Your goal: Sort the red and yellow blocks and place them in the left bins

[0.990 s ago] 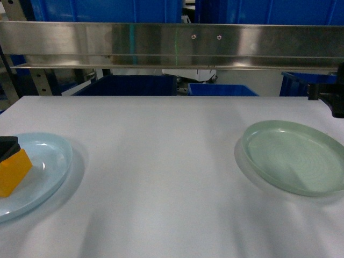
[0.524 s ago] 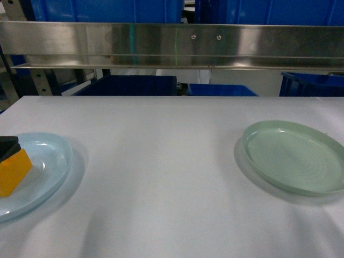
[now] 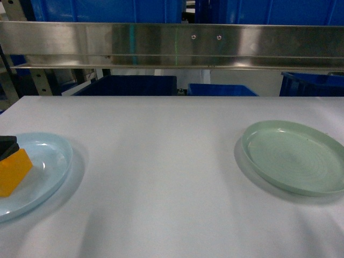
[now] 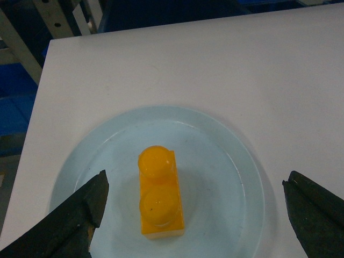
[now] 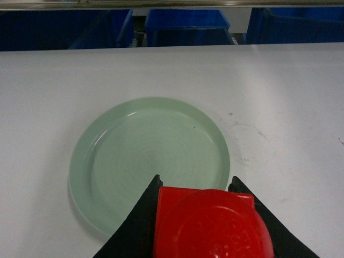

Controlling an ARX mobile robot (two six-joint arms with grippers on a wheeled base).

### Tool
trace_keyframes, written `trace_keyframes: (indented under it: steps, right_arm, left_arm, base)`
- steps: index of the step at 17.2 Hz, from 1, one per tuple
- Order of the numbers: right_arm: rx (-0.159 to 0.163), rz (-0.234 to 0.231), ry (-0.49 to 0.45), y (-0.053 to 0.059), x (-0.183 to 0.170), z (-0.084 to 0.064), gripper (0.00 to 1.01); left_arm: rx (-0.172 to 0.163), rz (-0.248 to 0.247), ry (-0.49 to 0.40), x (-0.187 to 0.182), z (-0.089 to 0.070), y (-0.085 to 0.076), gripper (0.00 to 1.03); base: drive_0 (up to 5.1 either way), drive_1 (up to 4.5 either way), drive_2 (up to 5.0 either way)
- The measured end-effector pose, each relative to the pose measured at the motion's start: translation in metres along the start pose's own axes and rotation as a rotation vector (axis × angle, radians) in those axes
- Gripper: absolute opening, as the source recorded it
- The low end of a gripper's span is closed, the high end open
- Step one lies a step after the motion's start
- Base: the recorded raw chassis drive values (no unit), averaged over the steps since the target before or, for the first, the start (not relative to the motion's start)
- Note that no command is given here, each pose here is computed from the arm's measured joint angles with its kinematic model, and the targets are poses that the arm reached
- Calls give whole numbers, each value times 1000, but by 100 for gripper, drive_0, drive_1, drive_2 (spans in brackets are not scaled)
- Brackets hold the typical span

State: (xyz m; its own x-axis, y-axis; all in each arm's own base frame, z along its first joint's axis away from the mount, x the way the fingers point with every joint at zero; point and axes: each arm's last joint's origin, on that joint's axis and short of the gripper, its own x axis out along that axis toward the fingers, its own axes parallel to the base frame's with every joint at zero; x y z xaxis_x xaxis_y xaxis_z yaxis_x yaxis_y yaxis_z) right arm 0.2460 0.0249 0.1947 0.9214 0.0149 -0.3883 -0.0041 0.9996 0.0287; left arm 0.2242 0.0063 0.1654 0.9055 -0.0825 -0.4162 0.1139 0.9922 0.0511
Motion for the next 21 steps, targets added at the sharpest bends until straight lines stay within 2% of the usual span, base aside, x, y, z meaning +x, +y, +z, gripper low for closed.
trace_keyframes:
  steps: [6, 21]
  right_arm:
    - [-19, -6, -2, 3, -11, -10, 29]
    - [-20, -12, 0, 5, -3, -8, 28]
  left_arm:
    - [0, 0, 0, 0, 0, 0, 98]
    - [0, 0, 0, 0, 0, 0, 98]
  base:
    - [0, 0, 0]
    - [0, 0, 0]
